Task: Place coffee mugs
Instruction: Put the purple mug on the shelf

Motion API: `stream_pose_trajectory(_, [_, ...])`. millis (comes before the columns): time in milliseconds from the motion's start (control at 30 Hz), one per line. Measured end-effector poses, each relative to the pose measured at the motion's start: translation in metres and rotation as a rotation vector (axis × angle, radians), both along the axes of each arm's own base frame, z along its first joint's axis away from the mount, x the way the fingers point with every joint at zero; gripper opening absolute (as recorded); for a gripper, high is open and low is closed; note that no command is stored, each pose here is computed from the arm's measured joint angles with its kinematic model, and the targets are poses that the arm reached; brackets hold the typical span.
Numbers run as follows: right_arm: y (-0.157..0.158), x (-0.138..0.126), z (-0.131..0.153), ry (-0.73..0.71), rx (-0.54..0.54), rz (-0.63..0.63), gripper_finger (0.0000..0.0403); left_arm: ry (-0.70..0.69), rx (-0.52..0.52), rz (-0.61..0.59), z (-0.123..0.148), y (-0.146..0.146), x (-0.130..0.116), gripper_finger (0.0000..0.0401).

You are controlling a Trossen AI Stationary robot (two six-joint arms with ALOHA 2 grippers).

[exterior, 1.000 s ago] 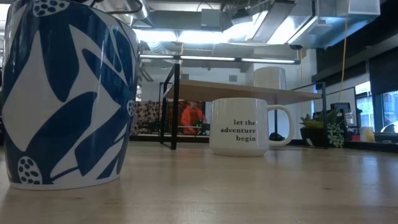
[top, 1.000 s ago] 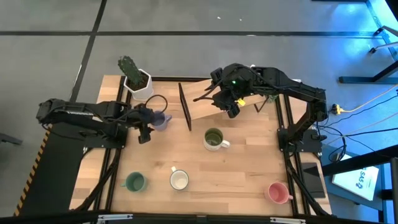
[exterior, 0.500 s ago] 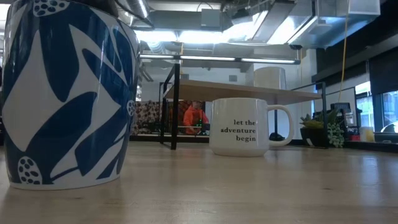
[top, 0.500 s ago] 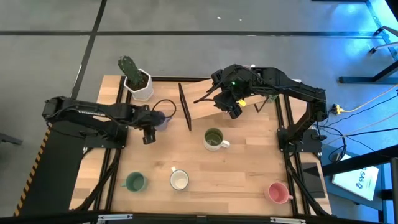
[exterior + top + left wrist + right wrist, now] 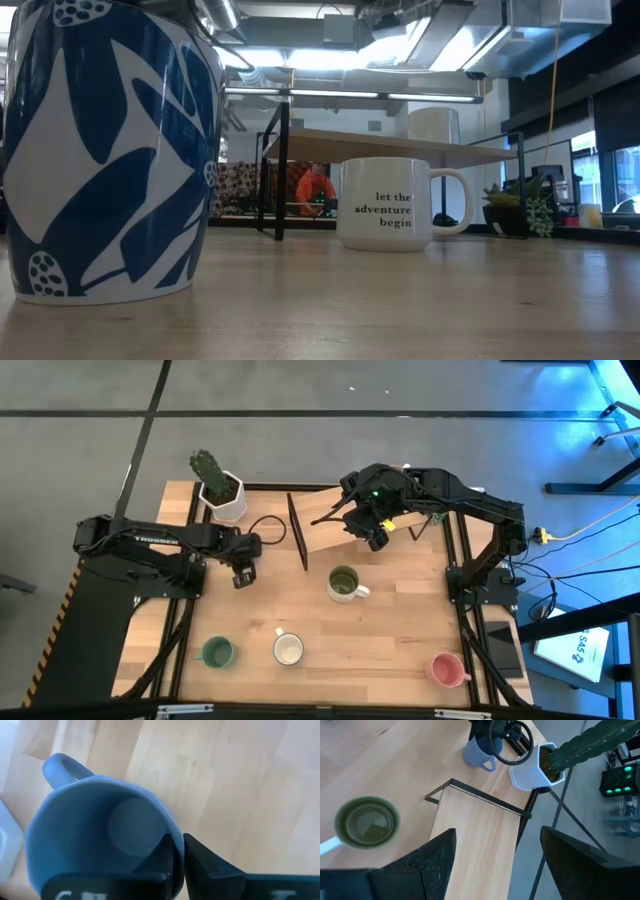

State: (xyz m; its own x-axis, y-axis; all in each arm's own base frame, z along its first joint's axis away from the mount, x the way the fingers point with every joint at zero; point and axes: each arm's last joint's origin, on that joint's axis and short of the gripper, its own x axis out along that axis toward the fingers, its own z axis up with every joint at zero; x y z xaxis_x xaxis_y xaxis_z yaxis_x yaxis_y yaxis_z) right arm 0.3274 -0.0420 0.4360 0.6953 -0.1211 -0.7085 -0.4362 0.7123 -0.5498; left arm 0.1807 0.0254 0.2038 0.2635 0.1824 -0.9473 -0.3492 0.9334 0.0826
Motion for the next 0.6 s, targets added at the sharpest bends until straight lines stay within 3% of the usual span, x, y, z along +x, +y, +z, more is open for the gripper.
stream_pose_trajectory(167, [-0.001, 0.002, 0.002, -0.029, 0.029, -0.002, 0.0275, -0.101, -0.059, -0.021, 0.024, -0.006, 0.007, 0.0015])
stream_pose_trajectory(333, [-0.009, 0.005, 0.007, -0.122, 0.184, 0.037, 0.0275, -0.259, -0.045, -0.096, 0.078, -0.018, 0.015, 0.0014])
stream_pose_trajectory(600, [-0.008, 0.022, 0.003, -0.172, 0.271, 0.099, 0.0275, -0.444, 0.012, -0.298, 0.155, -0.045, 0.013, 0.0014])
